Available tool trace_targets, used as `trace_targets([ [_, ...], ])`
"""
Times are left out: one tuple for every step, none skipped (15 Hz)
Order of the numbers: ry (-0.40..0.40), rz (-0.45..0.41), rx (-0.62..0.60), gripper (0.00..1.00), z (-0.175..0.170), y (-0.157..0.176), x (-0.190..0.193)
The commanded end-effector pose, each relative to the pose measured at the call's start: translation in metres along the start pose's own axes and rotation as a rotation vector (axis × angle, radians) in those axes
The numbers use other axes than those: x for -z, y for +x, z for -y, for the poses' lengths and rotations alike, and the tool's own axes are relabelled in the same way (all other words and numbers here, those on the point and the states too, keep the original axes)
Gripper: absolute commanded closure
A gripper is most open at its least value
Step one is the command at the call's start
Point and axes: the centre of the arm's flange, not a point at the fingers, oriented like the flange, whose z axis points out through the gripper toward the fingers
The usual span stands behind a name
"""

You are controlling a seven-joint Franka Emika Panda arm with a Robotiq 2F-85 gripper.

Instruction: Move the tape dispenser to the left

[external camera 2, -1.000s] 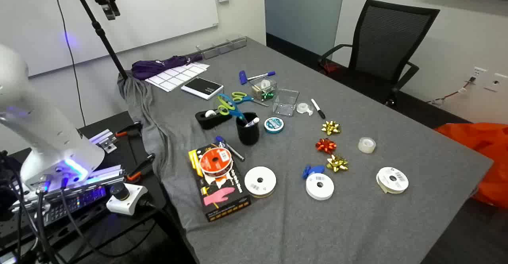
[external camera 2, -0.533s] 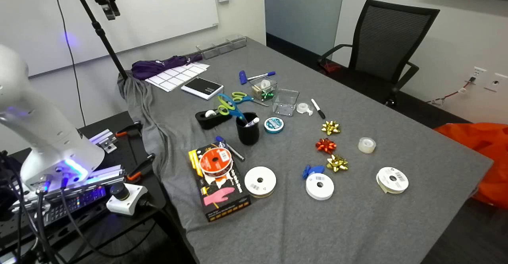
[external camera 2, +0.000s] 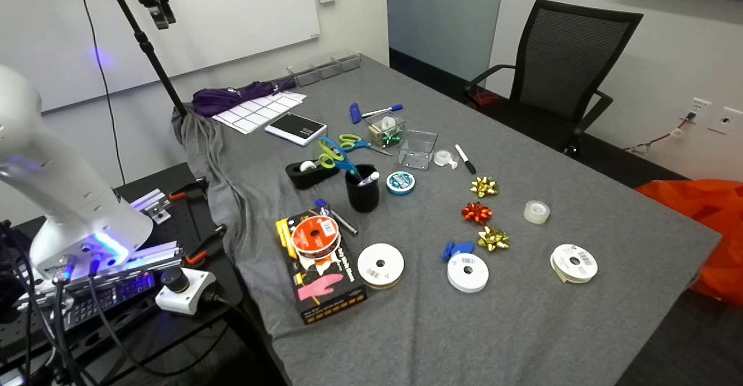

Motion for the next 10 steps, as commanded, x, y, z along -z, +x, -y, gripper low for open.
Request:
trace_targets([
  [-0.003, -0.002, 0.011, 0.0, -0.003, -0.001, -0.007],
  [0.001, -0.014, 0.011, 0.0, -0.006, -0.002, -0.013],
  [0.003, -0.014, 0.014, 0.0, -0.01, -0.003, -0.018],
  [0.009, -0.012, 0.021, 0.0, -0.015, -0.003, -0.023],
  [0.017, -0.013, 0.025, 0.0, -0.021, -0.003, -0.028],
  [0.023, -0.016, 0.028, 0.0, -0.027, -0.003, -0.033],
  [0.032, -0.026, 0.038, 0.0, -0.037, -0.004, -0.038],
  [0.047, -0.045, 0.044, 0.0, -0.048, -0.004, -0.043],
  [0.066, -0.067, 0.055, 0.0, -0.061, -0.004, -0.047],
  [0.086, -0.088, 0.067, 0.0, -0.075, -0.004, -0.051],
])
